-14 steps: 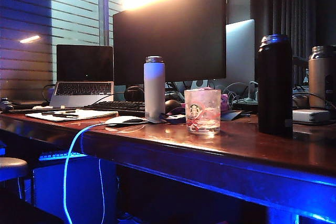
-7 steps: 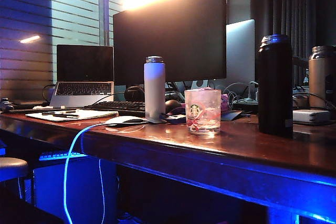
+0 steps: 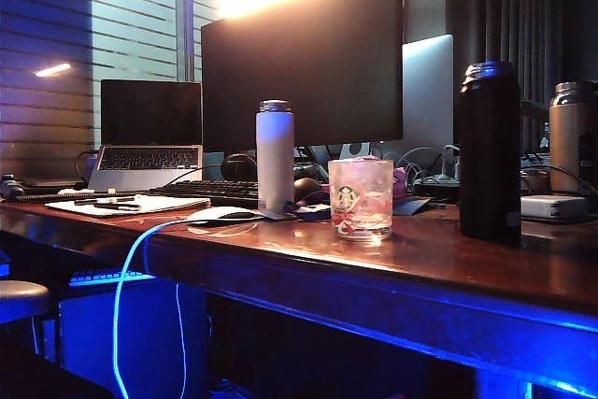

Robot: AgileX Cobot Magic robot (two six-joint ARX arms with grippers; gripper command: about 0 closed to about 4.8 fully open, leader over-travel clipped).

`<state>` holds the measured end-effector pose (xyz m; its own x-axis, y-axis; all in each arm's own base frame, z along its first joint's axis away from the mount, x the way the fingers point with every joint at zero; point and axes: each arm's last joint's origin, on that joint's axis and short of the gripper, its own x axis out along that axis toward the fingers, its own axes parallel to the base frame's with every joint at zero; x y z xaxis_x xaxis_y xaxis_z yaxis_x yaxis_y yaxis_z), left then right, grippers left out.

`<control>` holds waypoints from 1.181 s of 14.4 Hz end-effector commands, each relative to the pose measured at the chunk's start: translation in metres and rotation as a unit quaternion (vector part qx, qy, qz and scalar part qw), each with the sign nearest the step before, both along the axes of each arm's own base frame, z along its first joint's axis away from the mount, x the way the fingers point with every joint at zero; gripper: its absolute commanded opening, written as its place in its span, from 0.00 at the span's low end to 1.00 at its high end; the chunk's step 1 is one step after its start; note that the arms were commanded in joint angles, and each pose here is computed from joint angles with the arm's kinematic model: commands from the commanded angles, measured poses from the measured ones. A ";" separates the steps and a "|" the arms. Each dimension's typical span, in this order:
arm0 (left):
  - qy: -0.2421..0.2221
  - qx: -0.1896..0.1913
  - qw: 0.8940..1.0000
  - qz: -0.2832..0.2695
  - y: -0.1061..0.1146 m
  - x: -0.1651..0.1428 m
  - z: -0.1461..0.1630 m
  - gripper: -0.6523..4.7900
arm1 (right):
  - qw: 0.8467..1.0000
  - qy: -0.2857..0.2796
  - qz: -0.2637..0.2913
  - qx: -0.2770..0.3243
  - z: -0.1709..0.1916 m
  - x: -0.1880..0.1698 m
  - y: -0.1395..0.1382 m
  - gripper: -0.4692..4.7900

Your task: Pick up the black thermos, pour a little water from inside into the glass cup, then place the black thermos back on the table.

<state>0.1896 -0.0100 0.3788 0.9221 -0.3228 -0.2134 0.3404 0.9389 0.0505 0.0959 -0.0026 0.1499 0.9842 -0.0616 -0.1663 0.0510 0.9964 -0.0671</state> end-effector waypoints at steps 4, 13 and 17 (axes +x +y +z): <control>-0.078 -0.002 0.990 0.118 0.014 -0.072 -0.104 0.11 | 1.000 -0.002 0.000 0.002 -0.001 0.000 0.000 0.08; -0.029 -0.059 0.983 0.172 0.015 -0.095 -0.221 0.11 | 1.000 -0.002 0.000 0.002 -0.001 0.000 0.000 0.08; -0.011 -0.060 0.979 0.197 0.016 -0.094 -0.231 0.11 | 1.000 -0.002 0.000 0.002 -0.001 0.000 0.000 0.08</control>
<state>0.0957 0.0059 0.1517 0.9876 0.0169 -0.1560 -0.0276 0.9974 -0.0663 0.0959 -0.0026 0.1499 0.9842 -0.0612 -0.1663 0.0506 0.9965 -0.0671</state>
